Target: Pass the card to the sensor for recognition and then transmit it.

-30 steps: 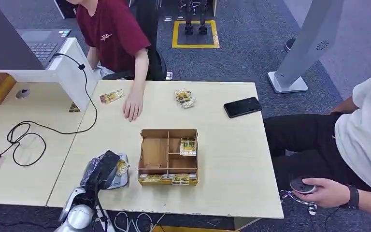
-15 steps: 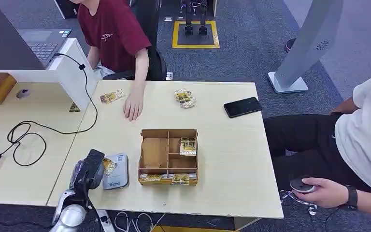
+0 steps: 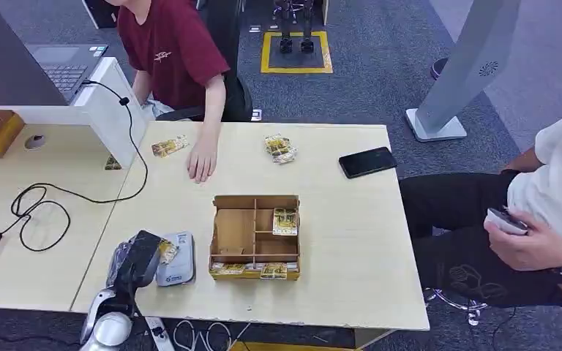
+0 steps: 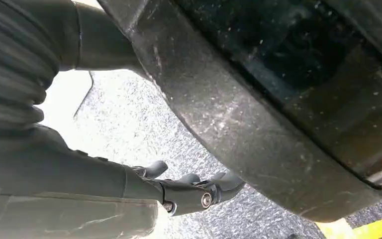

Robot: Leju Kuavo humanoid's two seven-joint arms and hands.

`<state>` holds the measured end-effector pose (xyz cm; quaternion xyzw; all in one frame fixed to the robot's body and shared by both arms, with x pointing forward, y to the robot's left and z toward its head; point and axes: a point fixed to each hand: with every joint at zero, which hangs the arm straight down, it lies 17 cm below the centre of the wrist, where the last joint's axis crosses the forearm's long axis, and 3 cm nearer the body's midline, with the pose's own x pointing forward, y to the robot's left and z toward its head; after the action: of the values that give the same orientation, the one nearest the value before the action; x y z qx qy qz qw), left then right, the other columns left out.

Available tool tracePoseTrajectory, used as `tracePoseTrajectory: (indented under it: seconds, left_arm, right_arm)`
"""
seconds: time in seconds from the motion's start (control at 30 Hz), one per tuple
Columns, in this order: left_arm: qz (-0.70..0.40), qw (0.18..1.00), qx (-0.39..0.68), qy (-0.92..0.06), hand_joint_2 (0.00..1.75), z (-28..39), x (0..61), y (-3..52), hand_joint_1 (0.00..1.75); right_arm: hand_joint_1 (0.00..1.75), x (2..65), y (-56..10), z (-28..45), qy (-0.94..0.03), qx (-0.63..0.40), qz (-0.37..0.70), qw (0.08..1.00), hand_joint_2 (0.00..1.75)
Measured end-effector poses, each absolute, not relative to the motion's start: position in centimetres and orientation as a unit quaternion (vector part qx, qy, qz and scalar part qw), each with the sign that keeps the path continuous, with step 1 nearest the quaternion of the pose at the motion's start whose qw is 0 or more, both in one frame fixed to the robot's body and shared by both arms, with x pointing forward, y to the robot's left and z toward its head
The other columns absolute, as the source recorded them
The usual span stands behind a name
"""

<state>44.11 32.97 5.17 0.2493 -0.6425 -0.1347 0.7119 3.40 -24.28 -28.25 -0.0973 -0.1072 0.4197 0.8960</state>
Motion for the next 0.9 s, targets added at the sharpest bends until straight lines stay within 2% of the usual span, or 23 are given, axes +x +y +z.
tracePoseTrajectory:
  seconds: [0.33, 0.53, 0.7, 0.9]
  left_arm:
    - [-0.100, 0.571, 0.240, -0.779, 1.75, 18.9, 46.0, 29.6, 1.75]
    - [-0.080, 0.522, 0.256, -0.809, 1.75, 22.0, 45.7, 30.0, 1.75]
    - [-0.108, 0.459, 0.343, -0.812, 1.75, 24.9, 45.8, 30.9, 1.75]
    - [-0.114, 0.452, 0.353, -0.811, 1.75, 25.3, 46.2, 31.2, 1.75]
  right_arm:
    - [0.00, 3.4, -24.2, -28.3, -0.106, -0.095, 0.415, 0.898, 1.75]
    - [0.00, 3.4, -24.1, -28.3, -0.107, -0.092, 0.420, 0.896, 1.75]
    - [0.00, 3.2, -23.9, -28.3, -0.105, -0.088, 0.434, 0.891, 1.75]
    - [0.00, 3.2, -23.9, -28.3, -0.105, -0.086, 0.438, 0.889, 1.75]
